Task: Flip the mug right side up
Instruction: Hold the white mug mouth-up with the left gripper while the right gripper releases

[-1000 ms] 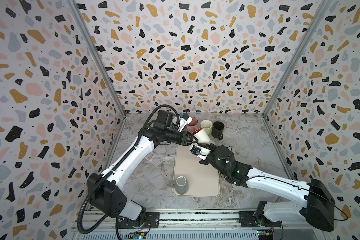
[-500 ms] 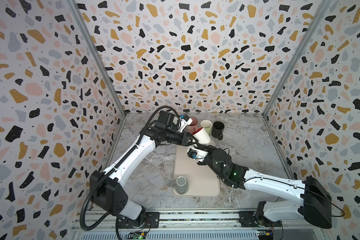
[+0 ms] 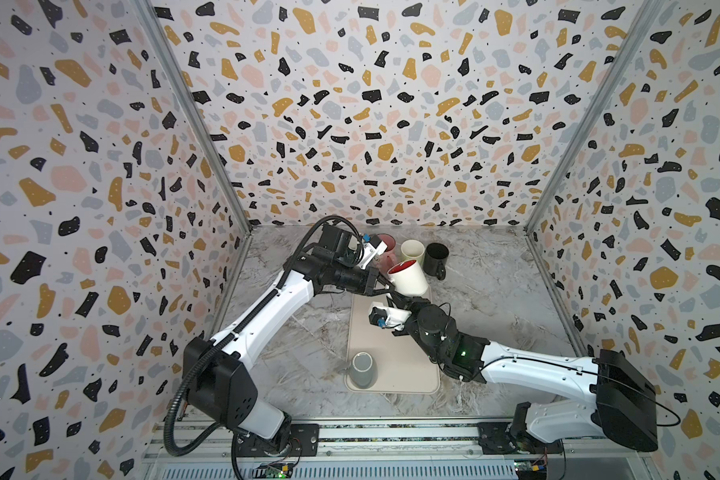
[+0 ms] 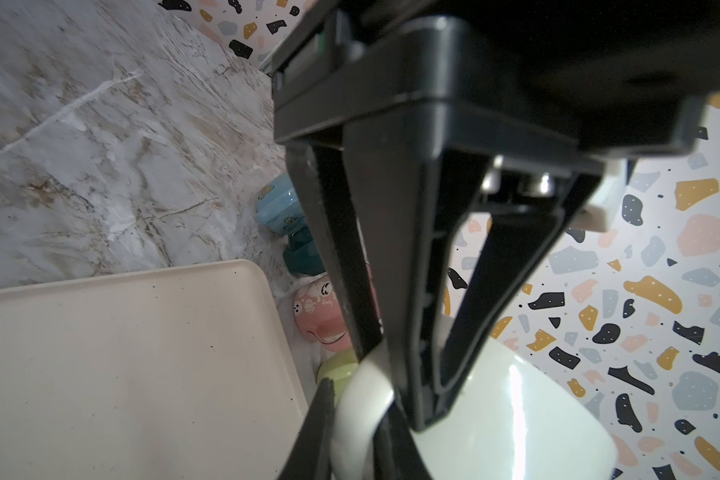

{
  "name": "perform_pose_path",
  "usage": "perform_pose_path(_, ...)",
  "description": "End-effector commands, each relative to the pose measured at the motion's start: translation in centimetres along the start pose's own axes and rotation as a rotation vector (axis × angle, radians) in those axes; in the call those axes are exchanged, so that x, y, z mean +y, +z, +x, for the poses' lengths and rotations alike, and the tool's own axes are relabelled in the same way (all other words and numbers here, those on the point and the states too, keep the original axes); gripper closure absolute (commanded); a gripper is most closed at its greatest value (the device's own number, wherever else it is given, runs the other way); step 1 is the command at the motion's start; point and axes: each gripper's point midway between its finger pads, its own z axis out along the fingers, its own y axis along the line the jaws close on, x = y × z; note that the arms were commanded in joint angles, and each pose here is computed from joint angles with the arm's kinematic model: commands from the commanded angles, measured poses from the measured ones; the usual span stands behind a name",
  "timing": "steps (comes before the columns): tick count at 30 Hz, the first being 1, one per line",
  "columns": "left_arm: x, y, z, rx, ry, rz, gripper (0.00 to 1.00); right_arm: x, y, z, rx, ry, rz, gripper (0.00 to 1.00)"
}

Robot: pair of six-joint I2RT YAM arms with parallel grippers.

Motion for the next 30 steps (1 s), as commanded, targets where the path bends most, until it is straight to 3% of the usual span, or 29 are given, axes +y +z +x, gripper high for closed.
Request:
perform_pose_path(1, 0.9, 0.7, -0.1, -0.007, 0.051, -0.017, 1.0, -5.4, -1.7, -4.9, -0.173, 0.09, 0.164, 1.0)
perform_pose_path(18, 0.7, -1.2, -3.2, -0.19, 0.123, -0.115, 1.0, -5.3, -1.4, -3.6, -0.117, 0.107, 0.195, 1.0)
perform_pose_path(26, 2.1, -1.0, -3.9, -0.223, 0.105, -0.168, 1.0, -5.6, -1.1, -2.1, -0.072, 0.141, 0.195, 0.79)
perform_pose_path(30, 3.0, -0.5, -4.0, -0.228, 0.087, -0.18, 1.0, -5.6, -1.0, -1.3, -0.051, 0.175, 0.186, 0.73)
